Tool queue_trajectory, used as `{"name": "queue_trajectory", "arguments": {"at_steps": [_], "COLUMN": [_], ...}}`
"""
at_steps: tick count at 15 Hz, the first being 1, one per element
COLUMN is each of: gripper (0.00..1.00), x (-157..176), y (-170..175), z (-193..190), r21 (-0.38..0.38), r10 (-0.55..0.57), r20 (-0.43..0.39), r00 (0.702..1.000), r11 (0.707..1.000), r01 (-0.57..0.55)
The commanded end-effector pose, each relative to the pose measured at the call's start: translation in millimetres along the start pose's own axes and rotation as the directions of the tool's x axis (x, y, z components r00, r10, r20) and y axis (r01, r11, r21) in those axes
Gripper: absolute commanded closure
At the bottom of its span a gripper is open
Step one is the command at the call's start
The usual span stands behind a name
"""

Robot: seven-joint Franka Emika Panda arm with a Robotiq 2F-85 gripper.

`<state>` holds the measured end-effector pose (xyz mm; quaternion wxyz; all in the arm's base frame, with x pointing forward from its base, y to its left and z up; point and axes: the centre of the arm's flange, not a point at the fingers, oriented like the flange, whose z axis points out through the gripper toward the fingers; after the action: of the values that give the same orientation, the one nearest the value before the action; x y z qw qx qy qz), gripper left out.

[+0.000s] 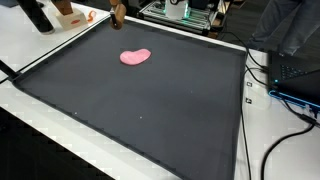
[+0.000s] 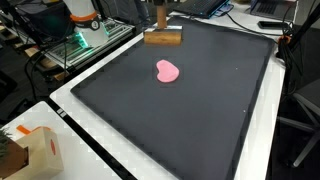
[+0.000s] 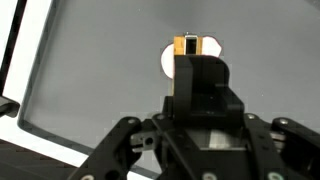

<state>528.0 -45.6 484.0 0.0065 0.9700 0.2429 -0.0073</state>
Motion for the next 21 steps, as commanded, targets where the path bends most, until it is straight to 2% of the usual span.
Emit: {"name": "queue_trajectory", "arguments": {"at_steps": [1,4,5,9,14,17,21], "gripper": [0.51,0.51,0.76,0.76,0.76,0.76,0.76], "x": [0,0,0,16,40,52,67], "y": [0,0,0,-34,-101,-131,-161], "z": [0,0,0,12,37,60,85], "r21": [0.000,0.000,0.000,-0.040,-0.151,-0.198,-0.244], "r10": [0.000,0.000,0.000,-0.046,-0.095,-0.095,-0.067], "r20": [0.000,0.000,0.000,0.030,0.088,0.136,0.159], "r00": [1.000,1.000,1.000,0.998,0.992,0.986,0.985], "r11": [1.000,1.000,1.000,0.998,0.983,0.973,0.964], "r01": [0.000,0.000,0.000,0.047,0.107,0.121,0.105]}}
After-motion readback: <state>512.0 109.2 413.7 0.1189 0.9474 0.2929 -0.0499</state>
